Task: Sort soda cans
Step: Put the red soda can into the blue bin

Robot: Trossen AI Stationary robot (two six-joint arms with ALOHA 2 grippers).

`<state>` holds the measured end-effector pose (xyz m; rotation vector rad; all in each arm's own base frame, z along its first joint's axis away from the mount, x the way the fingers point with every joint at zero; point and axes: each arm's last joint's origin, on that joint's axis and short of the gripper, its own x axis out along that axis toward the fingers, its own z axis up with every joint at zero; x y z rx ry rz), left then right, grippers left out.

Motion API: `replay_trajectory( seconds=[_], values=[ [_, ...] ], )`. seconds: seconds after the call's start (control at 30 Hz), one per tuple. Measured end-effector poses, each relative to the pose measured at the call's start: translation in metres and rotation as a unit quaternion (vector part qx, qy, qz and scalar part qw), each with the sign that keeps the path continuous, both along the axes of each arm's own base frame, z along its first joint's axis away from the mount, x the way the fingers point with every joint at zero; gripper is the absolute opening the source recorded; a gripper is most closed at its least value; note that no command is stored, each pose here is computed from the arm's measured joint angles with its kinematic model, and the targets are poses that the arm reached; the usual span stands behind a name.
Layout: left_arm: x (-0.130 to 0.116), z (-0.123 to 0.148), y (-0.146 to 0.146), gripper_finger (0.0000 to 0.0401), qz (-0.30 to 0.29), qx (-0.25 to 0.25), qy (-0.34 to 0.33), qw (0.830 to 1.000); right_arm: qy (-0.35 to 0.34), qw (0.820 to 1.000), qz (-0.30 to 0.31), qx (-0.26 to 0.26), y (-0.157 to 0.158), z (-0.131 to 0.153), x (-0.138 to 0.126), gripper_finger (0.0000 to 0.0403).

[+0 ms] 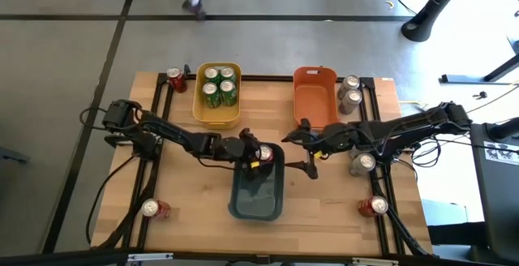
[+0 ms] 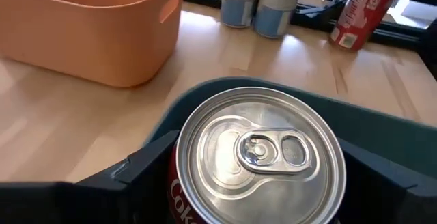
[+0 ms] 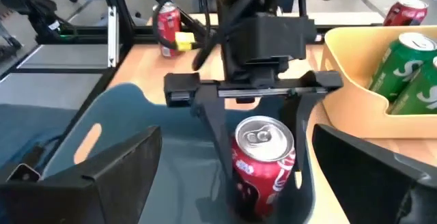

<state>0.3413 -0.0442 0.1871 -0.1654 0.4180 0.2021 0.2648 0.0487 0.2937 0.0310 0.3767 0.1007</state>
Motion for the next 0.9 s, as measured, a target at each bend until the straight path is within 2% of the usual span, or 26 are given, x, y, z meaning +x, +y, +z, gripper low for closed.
replay_trajectory(
  seconds=[0.27, 0.53, 0.73, 0.9],
  values=[
    [0.009, -0.022, 0.001, 0.0297, 0.004, 0.015, 0.014, 1.000, 0.005, 1.000, -0.012, -0.006, 0.000, -0.004, 0.003, 0.0378],
    [0.009, -0.027, -0.001, 0.0297, 0.006, 0.017, 0.024, 1.000, 0.005, 1.000, -0.012, -0.006, 0.000, -0.004, 0.003, 0.0378],
    [0.008, -0.029, -0.003, 0.0338, 0.002, 0.017, 0.031, 0.999, 0.006, 1.000, -0.012, -0.006, 0.000, -0.004, 0.003, 0.0378],
    [0.007, -0.030, -0.003, 0.0351, 0.003, 0.018, 0.035, 0.999, 0.007, 1.000, -0.012, -0.006, 0.000, -0.004, 0.003, 0.0378]
  ],
)
